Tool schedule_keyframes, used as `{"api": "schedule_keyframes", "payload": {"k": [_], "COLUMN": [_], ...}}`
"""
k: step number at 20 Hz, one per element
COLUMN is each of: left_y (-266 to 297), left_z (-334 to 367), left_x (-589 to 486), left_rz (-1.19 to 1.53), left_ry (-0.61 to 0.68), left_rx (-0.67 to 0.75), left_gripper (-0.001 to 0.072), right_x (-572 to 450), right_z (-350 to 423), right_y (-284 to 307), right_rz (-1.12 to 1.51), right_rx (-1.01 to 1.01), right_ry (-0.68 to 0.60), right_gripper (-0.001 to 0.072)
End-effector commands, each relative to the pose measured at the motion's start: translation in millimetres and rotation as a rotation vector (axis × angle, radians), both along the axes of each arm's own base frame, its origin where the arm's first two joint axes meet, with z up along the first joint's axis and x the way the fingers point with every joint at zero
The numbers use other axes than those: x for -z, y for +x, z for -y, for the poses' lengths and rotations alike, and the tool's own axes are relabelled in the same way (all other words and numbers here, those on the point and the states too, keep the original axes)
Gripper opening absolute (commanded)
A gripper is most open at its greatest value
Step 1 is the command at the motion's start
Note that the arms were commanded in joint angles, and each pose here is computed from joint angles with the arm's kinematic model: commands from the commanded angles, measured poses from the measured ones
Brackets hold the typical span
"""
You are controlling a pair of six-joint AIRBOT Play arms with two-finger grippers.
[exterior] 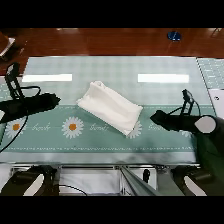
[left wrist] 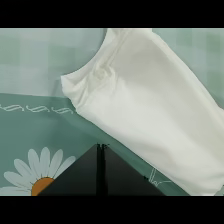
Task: Fold the shirts.
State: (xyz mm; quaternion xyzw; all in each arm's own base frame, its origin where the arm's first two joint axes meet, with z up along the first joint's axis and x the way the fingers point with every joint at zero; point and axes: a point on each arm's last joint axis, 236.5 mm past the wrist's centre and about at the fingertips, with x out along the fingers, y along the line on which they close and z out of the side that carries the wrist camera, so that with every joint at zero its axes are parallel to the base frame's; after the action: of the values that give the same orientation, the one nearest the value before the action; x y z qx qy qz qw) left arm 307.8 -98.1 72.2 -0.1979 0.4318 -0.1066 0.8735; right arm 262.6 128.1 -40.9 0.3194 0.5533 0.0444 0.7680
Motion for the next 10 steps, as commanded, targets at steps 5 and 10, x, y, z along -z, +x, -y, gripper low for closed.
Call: {"api": "schedule_keyframes", "payload": {"k": [5,10], "left_y": [1,2], "left_z": [7,6], "left_x": [4,6], "left_rz": [-0.026,-0.031], "left_ry": [-0.038,-0.037], "left_rx": [-0.001,-0.001], "left_gripper": [0.0016,0.0016], "right_x": [50,55], "right_z": [-62,-80], "right_y": [8,34], "right_rz": [-0.139,-0.167], "right_rx": [0.031,-0.045], "right_ry": [0.338,0.359], "right_gripper": [0.0414,0.0414]}}
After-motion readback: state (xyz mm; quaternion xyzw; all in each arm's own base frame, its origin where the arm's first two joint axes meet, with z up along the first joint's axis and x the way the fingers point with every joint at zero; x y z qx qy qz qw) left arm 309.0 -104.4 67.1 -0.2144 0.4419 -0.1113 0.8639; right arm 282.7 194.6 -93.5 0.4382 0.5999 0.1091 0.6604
